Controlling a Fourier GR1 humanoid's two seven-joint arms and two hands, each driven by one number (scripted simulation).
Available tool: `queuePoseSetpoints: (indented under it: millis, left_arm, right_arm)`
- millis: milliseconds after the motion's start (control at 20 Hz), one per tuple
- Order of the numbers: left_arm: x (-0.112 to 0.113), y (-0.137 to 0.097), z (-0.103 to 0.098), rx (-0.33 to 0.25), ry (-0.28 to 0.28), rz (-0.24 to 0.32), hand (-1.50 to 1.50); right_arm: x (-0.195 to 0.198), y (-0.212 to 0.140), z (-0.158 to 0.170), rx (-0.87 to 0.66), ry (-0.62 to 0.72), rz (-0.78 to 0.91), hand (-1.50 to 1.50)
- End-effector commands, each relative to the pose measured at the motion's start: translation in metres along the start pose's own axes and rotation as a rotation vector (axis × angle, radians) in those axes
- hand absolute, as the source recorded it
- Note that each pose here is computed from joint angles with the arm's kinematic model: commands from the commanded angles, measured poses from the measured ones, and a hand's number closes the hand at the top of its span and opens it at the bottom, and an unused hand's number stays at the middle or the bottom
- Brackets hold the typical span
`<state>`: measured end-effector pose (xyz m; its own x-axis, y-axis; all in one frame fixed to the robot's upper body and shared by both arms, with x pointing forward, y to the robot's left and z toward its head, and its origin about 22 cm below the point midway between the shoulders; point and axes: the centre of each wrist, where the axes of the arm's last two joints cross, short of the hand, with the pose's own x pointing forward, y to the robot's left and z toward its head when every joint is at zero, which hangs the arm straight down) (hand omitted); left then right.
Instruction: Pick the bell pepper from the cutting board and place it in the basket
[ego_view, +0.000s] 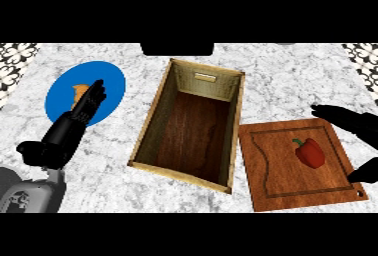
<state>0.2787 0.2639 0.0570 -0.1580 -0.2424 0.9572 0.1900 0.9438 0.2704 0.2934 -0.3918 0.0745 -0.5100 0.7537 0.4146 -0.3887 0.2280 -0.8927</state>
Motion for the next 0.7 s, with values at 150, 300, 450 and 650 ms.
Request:
queuePoseSetpoints:
  millis: [150, 300, 450, 650]
  left_arm:
    - [-0.002, 0.018, 0.002, 0.019, 0.002, -0.014, 0.00]
    - [0.002, -0.005, 0.013, 0.013, -0.006, -0.002, 0.00]
    - [-0.005, -0.006, 0.000, -0.008, -0.004, 0.010, 0.00]
    - [0.006, -0.003, -0.014, 0.017, 0.004, -0.001, 0.00]
  right_arm:
    - [0.014, 0.007, -0.003, 0.032, -0.029, -0.007, -1.50]
    - [0.011, -0.003, -0.016, 0.017, -0.001, 0.014, -1.50]
    - [0.014, 0.016, -0.002, 0.033, 0.018, 0.040, -1.50]
    - [0.010, 0.015, 0.000, 0.042, 0.027, 0.070, -1.50]
